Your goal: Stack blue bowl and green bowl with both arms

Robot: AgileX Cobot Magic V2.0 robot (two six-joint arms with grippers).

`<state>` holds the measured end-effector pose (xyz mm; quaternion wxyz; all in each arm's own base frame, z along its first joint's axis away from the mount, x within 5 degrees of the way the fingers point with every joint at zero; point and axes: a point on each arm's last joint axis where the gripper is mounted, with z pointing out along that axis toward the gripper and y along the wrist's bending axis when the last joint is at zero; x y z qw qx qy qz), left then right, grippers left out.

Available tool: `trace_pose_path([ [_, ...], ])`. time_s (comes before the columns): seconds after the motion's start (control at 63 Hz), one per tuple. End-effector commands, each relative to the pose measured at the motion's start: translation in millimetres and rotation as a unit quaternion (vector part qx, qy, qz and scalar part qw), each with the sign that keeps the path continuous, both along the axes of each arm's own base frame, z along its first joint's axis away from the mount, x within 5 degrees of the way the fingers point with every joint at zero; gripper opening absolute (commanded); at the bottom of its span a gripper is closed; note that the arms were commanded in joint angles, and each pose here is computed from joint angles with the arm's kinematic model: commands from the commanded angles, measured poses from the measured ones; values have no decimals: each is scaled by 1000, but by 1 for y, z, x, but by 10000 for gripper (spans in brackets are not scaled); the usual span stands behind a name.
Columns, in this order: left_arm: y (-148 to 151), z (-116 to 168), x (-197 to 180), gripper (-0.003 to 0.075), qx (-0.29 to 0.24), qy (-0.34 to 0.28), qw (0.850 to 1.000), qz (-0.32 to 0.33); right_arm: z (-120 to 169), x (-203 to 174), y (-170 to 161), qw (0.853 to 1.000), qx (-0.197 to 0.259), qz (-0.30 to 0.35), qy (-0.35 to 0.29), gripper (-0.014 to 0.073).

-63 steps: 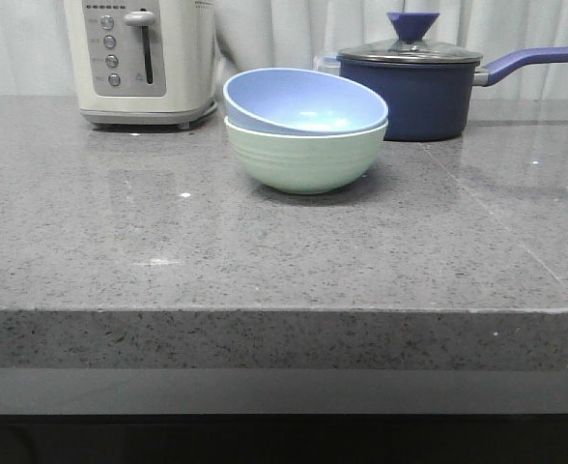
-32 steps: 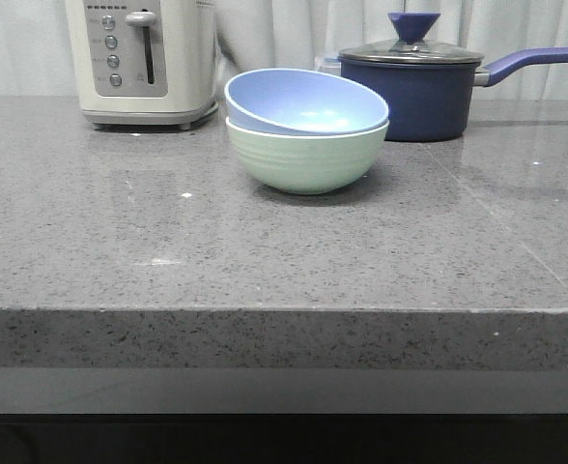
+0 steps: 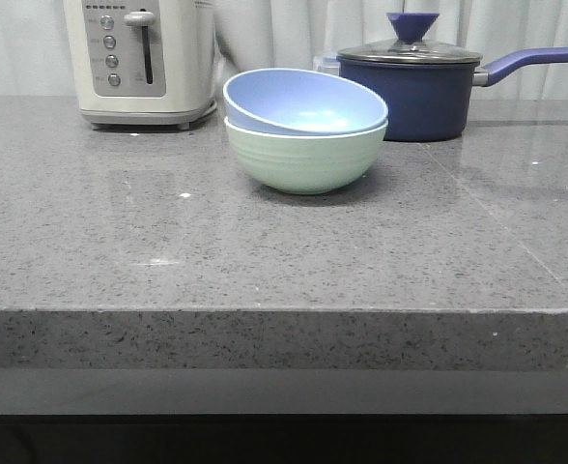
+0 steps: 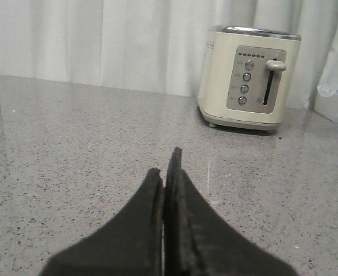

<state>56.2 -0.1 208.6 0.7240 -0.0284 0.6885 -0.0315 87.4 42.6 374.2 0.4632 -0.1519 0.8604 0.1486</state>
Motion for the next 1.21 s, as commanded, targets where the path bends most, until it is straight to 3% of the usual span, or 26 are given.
trace_pose_path([
  [0.0, 0, 6, -2, -20, -8, -45, 999, -2, 12, 2, 0, 999, 13, -6, -39, -54],
  [1.19, -2, 7, -2, -20, 3, -46, 999, -21, 12, 2, 0, 999, 13, -6, -39, -54],
])
